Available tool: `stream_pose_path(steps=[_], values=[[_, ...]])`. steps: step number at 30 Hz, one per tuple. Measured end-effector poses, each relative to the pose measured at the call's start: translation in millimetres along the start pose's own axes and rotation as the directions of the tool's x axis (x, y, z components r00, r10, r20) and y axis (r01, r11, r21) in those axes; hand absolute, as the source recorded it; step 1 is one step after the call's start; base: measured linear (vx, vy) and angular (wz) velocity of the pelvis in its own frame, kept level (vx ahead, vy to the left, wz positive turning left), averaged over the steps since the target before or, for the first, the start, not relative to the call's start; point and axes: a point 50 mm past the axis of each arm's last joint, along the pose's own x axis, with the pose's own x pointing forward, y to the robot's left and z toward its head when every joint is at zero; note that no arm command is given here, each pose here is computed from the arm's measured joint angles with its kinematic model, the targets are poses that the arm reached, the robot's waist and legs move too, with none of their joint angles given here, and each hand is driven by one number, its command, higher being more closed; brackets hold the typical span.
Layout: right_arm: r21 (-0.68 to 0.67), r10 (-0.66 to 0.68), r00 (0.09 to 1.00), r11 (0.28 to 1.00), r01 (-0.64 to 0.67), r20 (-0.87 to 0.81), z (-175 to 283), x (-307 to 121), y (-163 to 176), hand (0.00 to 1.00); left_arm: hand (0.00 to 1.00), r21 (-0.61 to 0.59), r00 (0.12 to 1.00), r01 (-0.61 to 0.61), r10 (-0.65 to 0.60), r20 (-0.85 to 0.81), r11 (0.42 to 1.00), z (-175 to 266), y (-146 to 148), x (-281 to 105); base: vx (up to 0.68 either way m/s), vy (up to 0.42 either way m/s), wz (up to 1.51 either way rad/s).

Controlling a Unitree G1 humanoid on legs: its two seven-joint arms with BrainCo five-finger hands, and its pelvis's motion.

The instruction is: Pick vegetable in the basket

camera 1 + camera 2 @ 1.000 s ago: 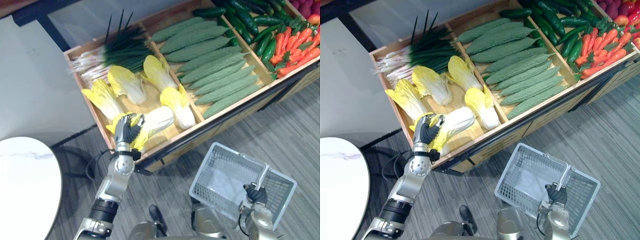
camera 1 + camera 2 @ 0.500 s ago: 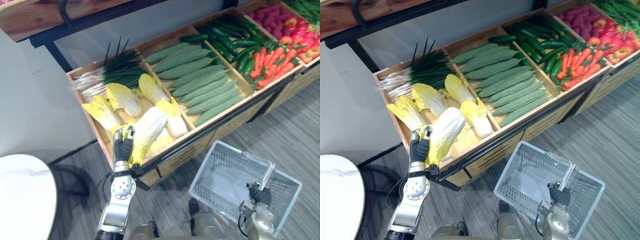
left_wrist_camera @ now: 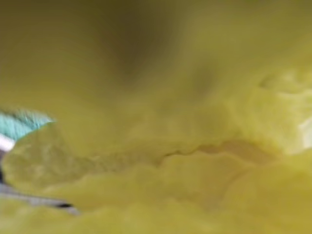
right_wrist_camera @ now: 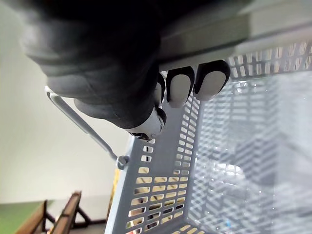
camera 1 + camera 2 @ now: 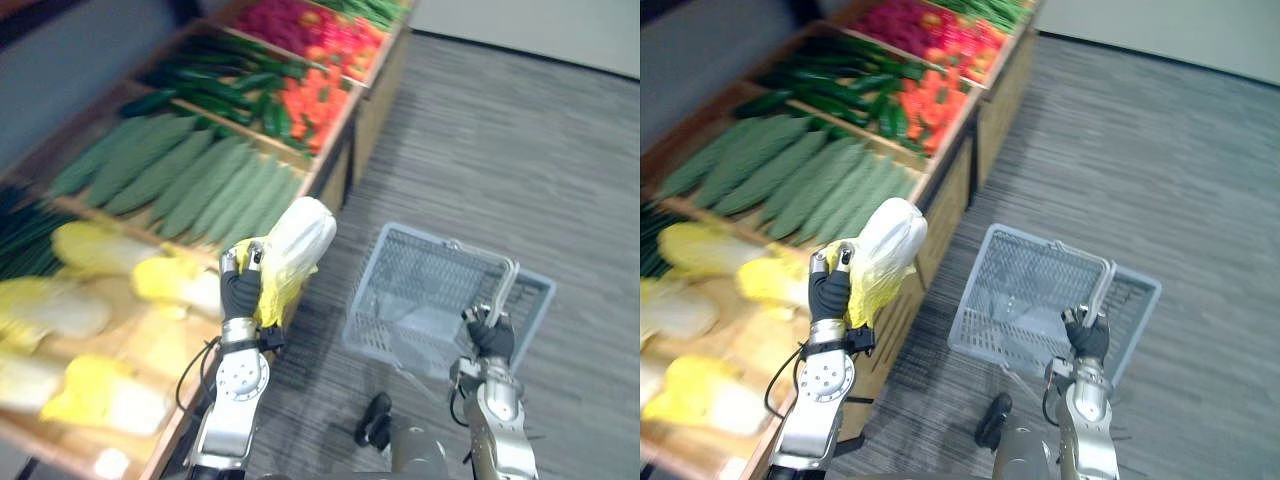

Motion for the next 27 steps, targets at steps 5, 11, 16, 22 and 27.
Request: stream_pose_path(steps=[5, 11, 16, 22, 27], values=[[0.002, 0.043, 0.998, 0.999, -0.043, 0.048, 11, 9, 7, 1.00, 1.00, -0.025, 0.995, 0.094, -0.094, -0.024, 0.995, -4, -18, -5, 0.28, 0.067, -1.23], [0.049, 0.098, 0.995, 0.994, -0.099, 0.022, 8, 8, 17, 1.00, 1.00, -0.038, 0.996, 0.086, -0.087, -0.028, 0.996, -4, -21, -3, 0.21, 0.227, -1.18], [0.107, 0.207, 0.977, 0.974, -0.201, -0.045, -6, -5, 33, 1.00, 1.00, 0.037, 0.989, 0.125, -0.121, -0.081, 0.991, -19, -24, -7, 0.15, 0.212, -0.49], [0.241, 0.366, 0.927, 0.909, -0.339, -0.079, -13, -17, 55, 1.00, 1.00, 0.148, 0.963, 0.257, -0.240, -0.123, 0.955, -31, -42, -12, 0.06, 0.039, -0.09], [0.294, 0.442, 0.891, 0.870, -0.397, -0.106, -20, -31, 68, 1.00, 1.00, 0.218, 0.920, 0.383, -0.352, -0.171, 0.897, -44, -56, -24, 0.00, 0.000, 0.00]])
